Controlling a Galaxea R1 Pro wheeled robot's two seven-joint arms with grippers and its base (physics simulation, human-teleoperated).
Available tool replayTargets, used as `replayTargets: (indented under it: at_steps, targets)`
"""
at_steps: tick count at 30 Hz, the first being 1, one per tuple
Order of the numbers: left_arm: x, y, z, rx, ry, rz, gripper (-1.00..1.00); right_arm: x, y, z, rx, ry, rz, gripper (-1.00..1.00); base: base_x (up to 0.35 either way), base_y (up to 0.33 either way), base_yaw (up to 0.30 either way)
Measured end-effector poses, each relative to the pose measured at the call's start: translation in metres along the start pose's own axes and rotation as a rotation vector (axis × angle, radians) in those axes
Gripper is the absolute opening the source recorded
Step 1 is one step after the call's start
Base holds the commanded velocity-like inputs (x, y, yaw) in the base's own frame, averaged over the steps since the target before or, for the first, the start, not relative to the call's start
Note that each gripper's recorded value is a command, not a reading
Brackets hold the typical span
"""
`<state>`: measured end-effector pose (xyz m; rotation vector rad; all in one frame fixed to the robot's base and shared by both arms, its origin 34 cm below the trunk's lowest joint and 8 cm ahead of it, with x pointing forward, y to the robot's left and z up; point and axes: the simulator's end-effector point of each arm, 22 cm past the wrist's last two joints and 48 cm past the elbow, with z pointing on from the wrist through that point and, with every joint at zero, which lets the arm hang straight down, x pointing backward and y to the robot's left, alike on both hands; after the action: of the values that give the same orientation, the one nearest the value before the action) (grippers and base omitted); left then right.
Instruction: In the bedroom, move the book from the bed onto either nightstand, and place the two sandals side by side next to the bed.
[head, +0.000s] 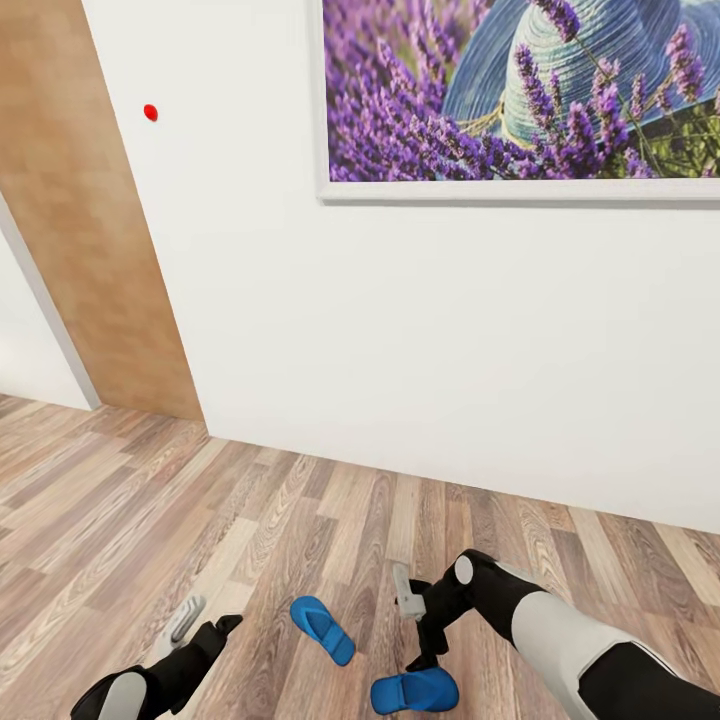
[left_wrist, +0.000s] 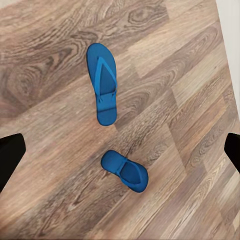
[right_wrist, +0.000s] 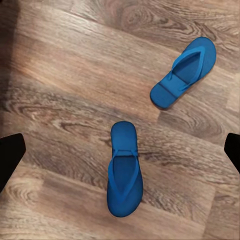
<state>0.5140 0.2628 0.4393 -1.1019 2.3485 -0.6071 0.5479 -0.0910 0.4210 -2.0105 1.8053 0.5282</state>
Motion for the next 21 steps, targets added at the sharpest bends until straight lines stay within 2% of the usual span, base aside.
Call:
replayTargets:
  at_steps: [21]
  targets:
    - [0.0000, 0.0000, 0.0000, 0.000, 0.000, 0.000, 1.00, 0.0000, 0.0000, 0.0000, 0.000, 0.000, 0.000, 1.00, 0.000, 0.000, 0.000]
